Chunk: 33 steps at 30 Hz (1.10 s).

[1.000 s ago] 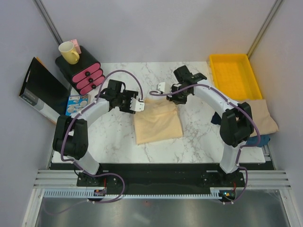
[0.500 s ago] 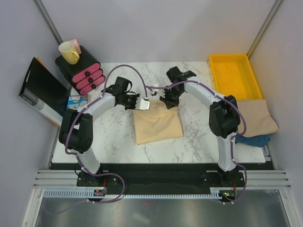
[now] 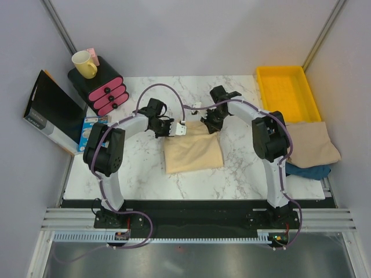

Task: Fold and stack the t-shirts
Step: Smooth out wrinkles on the folded tshirt

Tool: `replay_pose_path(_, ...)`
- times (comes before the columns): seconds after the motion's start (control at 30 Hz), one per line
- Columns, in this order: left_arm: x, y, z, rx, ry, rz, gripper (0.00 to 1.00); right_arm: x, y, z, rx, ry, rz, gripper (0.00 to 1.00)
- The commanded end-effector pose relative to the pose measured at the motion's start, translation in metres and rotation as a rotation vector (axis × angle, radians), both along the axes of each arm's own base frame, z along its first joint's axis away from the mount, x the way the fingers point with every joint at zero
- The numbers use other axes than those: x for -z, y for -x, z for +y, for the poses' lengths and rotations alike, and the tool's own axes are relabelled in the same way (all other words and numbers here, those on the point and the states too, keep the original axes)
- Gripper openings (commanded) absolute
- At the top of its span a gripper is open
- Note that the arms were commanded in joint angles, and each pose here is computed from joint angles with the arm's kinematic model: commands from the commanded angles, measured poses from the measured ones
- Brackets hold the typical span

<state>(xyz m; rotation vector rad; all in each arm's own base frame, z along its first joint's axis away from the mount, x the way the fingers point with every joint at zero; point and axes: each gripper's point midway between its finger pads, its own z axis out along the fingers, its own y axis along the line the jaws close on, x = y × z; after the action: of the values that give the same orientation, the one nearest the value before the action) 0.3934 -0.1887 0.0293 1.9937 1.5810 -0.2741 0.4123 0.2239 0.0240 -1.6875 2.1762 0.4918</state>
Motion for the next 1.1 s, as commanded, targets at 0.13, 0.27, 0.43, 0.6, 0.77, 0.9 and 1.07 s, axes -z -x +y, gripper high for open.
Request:
replay_pose_path(0.13, 0.003, -0.035, 0.017, -0.121, -0.067, -0.208, 0.02, 0.012, -0.020, -0.021, 0.108, 0.081, -0.120, 0.00)
replay_pose_path(0.27, -0.022, -0.059, 0.018, -0.215, -0.021, -0.333, 0.02, -0.026, -0.045, -0.016, 0.213, 0.031, -0.220, 0.02)
replay_pose_path(0.43, -0.073, -0.076, 0.022, -0.314, 0.038, -0.466, 0.04, -0.094, -0.063, -0.007, 0.326, -0.073, -0.306, 0.26)
replay_pose_path(0.6, -0.120, -0.076, 0.025, -0.353, 0.093, -0.562, 0.51, -0.148, -0.057, -0.018, 0.413, -0.120, -0.363, 0.73)
replay_pose_path(0.77, -0.146, -0.052, 0.016, -0.301, 0.142, -0.572, 0.63, -0.127, -0.014, -0.051, 0.421, -0.138, -0.134, 0.91)
replay_pose_path(0.9, -0.123, -0.019, 0.002, -0.163, 0.092, -0.565, 0.66, -0.082, 0.024, -0.059, 0.429, -0.236, 0.217, 0.95)
replay_pose_path(1.07, -0.089, 0.002, -0.028, -0.040, 0.033, -0.548, 0.65, -0.043, 0.051, -0.058, 0.442, -0.350, 0.534, 0.91)
